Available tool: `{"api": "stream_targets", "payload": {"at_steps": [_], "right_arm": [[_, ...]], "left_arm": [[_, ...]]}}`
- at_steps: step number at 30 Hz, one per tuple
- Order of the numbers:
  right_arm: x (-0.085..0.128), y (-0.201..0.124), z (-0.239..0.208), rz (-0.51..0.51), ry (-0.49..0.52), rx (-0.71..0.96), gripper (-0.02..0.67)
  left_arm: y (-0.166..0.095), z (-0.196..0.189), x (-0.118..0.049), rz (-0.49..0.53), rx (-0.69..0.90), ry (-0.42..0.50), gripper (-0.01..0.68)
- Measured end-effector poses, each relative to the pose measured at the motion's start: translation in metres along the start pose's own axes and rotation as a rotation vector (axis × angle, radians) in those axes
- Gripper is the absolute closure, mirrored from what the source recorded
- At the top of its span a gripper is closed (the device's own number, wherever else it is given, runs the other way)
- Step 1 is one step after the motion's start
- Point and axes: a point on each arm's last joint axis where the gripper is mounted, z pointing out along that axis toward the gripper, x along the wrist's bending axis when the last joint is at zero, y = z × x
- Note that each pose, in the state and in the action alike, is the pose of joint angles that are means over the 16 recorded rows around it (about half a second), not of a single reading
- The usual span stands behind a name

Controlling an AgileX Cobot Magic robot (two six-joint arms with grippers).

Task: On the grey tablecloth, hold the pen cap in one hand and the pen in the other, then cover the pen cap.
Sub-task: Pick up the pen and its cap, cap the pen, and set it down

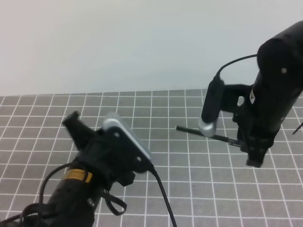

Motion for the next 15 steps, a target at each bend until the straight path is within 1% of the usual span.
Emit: {"api": "stream_targets", "payload": {"at_steps": [2,6,10,15], "right_arm": [[-0.003,0.001,0.007,-0.038,-0.021,0.018,0.559],[-0.009,0.005,0.025,-0.112,-0.045,0.05,0.559],[-0.013,0.01,0.046,-0.174,-0.041,0.071,0.559],[-0.015,0.015,0.07,-0.216,-0.024,0.07,0.559]], "left_arm": [[-0.003,-0.001,0.002,-0.047,0.034,0.012,0.67],[-0.006,-0.004,0.008,-0.146,0.087,0.032,0.673],[-0.004,-0.011,0.017,-0.225,0.104,0.037,0.673],[0.001,-0.022,0.033,-0.309,0.093,0.03,0.673]]}}
